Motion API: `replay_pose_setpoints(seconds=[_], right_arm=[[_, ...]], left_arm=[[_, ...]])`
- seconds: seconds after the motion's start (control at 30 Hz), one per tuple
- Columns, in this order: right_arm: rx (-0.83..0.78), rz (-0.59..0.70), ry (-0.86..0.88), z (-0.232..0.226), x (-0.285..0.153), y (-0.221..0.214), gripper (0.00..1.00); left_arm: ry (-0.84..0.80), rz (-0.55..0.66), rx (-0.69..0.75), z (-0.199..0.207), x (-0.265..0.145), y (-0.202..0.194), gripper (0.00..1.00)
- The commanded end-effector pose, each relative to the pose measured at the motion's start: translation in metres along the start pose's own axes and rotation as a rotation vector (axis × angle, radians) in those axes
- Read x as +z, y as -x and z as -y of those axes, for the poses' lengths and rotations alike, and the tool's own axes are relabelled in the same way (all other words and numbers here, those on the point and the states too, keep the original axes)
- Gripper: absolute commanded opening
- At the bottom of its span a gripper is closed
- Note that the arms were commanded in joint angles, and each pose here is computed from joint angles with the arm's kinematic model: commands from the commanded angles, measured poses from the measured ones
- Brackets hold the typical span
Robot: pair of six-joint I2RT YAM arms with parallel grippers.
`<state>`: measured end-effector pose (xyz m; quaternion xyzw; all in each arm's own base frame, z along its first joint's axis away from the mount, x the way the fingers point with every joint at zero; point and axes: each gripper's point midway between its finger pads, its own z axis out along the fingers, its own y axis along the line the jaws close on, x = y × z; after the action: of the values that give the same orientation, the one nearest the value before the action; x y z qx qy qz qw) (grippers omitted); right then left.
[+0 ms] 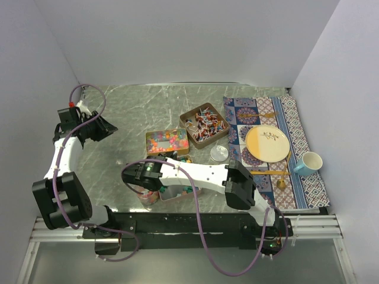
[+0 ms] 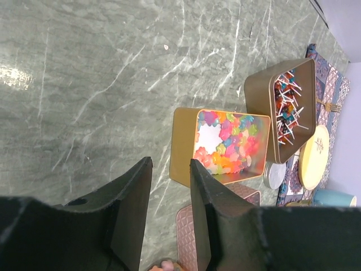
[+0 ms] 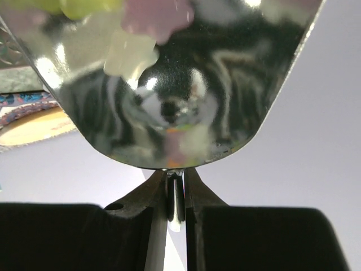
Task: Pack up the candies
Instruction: Place the fake candies in the packing bottle.
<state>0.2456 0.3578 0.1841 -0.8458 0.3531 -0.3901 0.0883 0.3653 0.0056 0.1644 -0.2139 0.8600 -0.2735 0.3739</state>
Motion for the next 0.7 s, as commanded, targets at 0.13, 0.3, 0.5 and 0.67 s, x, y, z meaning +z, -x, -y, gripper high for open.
replay_pose_setpoints(seconds=[0.13, 0.3, 0.5, 0.67], right_arm=[[-0.197, -0.129, -0.005, -0.009, -0.023, -0.03, 0.0], [-0.184, -0.14, -0.037, -0.002, -0.029, -0.032, 0.0], [-0.201, -0.176, -0.071, 0.002, -0.033, -0.032, 0.0], [-0.205, -0.201, -0.108, 0.008, -0.035, -0.031, 0.0]], left_arm=[[-0.003, 0.087, 0.053, 0.01, -0.013, 0.018, 0.4], [0.001, 0.103, 0.057, 0.01, -0.016, 0.02, 0.41], [0.008, 0.115, 0.068, 0.01, -0.019, 0.022, 0.41], [0.013, 0.128, 0.075, 0.011, -0.022, 0.023, 0.42]])
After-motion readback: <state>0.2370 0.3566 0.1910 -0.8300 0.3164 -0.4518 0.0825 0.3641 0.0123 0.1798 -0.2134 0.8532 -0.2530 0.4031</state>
